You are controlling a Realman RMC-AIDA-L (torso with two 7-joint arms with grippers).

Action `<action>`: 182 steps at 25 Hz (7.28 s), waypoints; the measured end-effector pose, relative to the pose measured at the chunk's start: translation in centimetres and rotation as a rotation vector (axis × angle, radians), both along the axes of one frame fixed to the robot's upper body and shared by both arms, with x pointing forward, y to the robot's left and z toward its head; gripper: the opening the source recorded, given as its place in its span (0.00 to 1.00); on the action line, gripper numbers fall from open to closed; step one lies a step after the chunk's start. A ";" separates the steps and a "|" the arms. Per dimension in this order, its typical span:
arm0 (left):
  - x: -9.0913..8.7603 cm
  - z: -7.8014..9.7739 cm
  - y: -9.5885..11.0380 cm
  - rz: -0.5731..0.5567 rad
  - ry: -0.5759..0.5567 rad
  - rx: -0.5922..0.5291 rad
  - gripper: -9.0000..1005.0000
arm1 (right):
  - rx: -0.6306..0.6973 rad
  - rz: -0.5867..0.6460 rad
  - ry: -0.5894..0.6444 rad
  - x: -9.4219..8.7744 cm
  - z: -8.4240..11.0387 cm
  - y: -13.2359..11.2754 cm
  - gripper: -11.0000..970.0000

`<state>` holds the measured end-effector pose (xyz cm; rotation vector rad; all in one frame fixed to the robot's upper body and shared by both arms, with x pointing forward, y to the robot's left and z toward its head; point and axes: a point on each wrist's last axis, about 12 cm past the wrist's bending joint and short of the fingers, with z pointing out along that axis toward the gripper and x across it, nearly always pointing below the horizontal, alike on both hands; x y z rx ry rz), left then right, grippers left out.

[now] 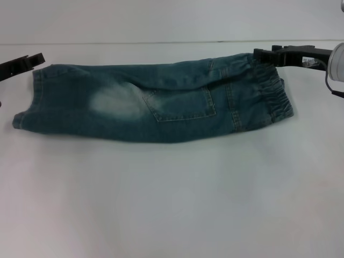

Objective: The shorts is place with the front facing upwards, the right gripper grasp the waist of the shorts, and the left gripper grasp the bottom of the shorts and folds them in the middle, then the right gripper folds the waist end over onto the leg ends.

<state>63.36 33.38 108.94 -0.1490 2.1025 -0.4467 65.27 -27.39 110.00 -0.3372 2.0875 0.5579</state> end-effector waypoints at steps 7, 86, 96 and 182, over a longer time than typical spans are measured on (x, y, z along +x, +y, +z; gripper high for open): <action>-2.2 -0.6 1.7 -0.008 -0.014 -0.048 0.60 | 0.035 -0.042 0.017 -0.2 0.2 -1.2 0.70; -9.7 -1.3 -6.2 -0.843 -0.015 -0.213 0.88 | -0.208 0.088 0.339 -0.3 1.1 -0.1 0.95; -9.6 -1.4 -6.2 -0.835 -0.013 -0.205 0.88 | -0.178 0.106 0.355 -0.7 0.6 0.4 0.94; -5.7 -6.2 -20.1 -0.603 -0.572 0.516 0.01 | 0.075 0.459 0.303 -2.2 14.6 0.9 0.07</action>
